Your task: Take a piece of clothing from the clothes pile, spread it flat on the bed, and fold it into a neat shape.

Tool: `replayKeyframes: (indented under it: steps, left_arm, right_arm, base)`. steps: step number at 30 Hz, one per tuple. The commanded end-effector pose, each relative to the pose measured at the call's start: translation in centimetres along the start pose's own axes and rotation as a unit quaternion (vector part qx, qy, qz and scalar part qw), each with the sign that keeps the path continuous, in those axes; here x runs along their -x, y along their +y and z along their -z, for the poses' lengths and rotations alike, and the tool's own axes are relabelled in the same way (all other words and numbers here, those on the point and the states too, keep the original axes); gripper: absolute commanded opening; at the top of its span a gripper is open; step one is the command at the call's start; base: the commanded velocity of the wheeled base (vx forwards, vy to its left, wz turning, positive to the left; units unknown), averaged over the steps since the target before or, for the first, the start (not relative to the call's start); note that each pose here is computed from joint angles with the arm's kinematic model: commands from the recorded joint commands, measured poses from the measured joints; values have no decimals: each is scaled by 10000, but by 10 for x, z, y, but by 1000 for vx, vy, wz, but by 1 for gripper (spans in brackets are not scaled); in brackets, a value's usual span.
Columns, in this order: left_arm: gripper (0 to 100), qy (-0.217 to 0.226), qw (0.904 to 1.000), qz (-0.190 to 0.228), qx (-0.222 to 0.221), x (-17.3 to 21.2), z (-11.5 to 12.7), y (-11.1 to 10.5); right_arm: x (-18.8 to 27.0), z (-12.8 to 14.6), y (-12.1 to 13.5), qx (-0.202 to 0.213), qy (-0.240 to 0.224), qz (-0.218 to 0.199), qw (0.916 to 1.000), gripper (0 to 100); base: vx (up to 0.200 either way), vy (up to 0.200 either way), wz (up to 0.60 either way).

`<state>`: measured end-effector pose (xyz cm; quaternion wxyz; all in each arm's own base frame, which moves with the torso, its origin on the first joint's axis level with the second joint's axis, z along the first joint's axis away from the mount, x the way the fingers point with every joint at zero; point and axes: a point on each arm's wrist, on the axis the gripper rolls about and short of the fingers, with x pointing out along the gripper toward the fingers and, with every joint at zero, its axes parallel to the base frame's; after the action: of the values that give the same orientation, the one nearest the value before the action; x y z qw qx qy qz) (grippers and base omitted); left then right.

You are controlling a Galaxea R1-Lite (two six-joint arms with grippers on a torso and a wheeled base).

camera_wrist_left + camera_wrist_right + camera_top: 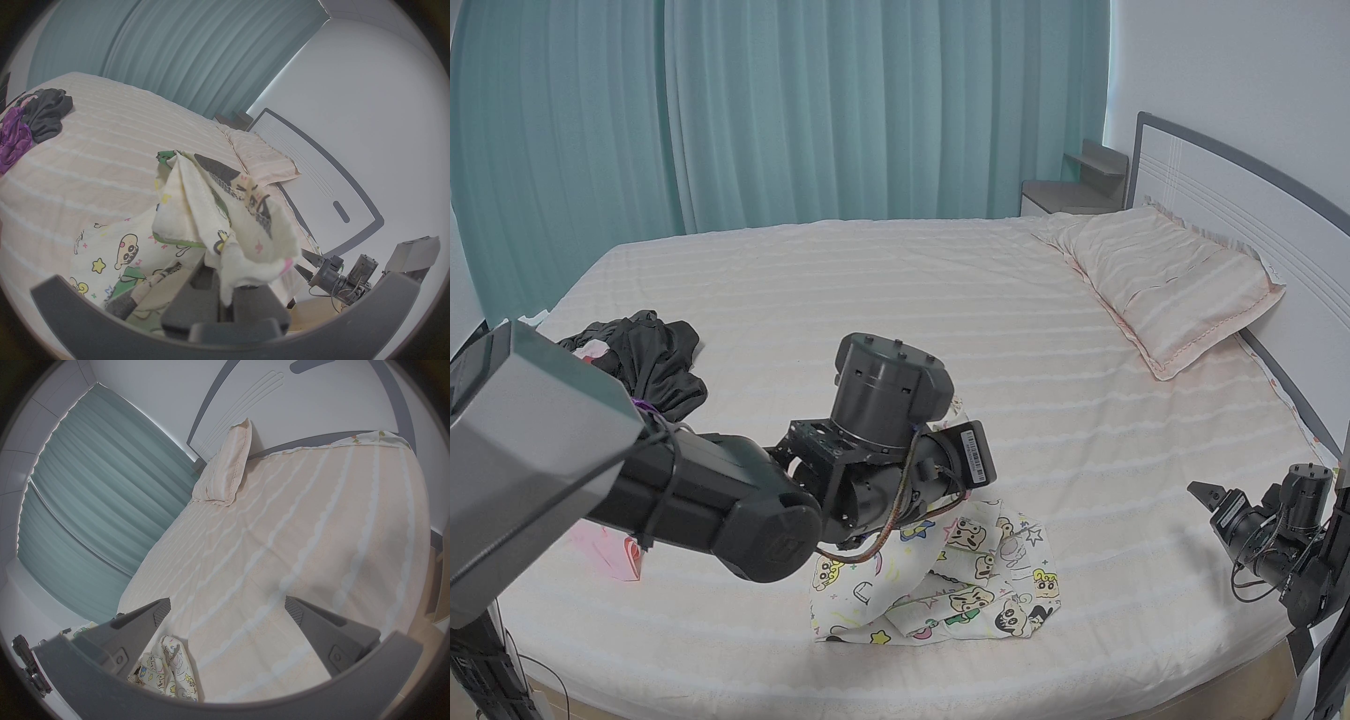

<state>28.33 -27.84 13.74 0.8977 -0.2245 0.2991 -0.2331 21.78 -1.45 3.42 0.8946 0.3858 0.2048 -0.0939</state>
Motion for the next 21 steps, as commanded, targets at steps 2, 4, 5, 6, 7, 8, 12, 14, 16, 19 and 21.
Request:
replayKeyframes:
  steps: [2, 4, 5, 6, 7, 8, 12, 14, 16, 19, 21]
  left_arm:
    - [0, 94, 9999, 65, -57, -12, 9, -6]
    - [0, 66, 9999, 116, -53, -12, 9, -8]
    - [0, 52, 9999, 147, -45, -11, 9, -9]
    - [0, 45, 9999, 163, -39, -11, 10, -10]
    - [0, 49, 9998, 179, -38, -10, 10, -10]
    - [100, 74, 9998, 186, -51, -10, 11, -9]
    - [100, 73, 9998, 197, -53, -10, 11, -10]
    - [100, 90, 9998, 182, -56, -10, 12, -9]
    - [100, 94, 9998, 188, -59, -9, 12, -10]
    - [100, 184, 9996, 171, -111, -8, 20, -11]
    - [100, 183, 9997, 111, -124, -8, 21, -10]
  right_arm:
    - [3, 3, -2, -1, 73, 61, 10000, 100]
    - [3, 3, -2, 3, 67, 57, 10000, 100]
    - [3, 3, -1, 4, 61, 51, 10000, 100]
    - [3, 3, -2, 3, 67, 57, 10000, 100]
    - [3, 3, -2, 3, 67, 57, 10000, 100]
    - [3, 3, -2, 3, 72, 62, 10000, 100]
    - [2, 4, -2, 6, 82, 63, 9999, 100]
    - [2, 3, -2, 2, 77, 68, 9999, 100]
    - [2, 3, -2, 2, 77, 68, 9999, 100]
    - [2, 3, -2, -5, 77, 68, 9999, 100]
    - [3, 3, -2, -5, 77, 57, 10000, 100]
  base:
    - [0, 0, 0]
    - [0, 0, 0]
    - [0, 0, 0]
    - [0, 0, 0]
    - [0, 0, 0]
    - [0, 0, 0]
    - [0, 0, 0]
    - [0, 0, 0]
    - [0, 0, 0]
    - [0, 0, 0]
    - [0, 0, 0]
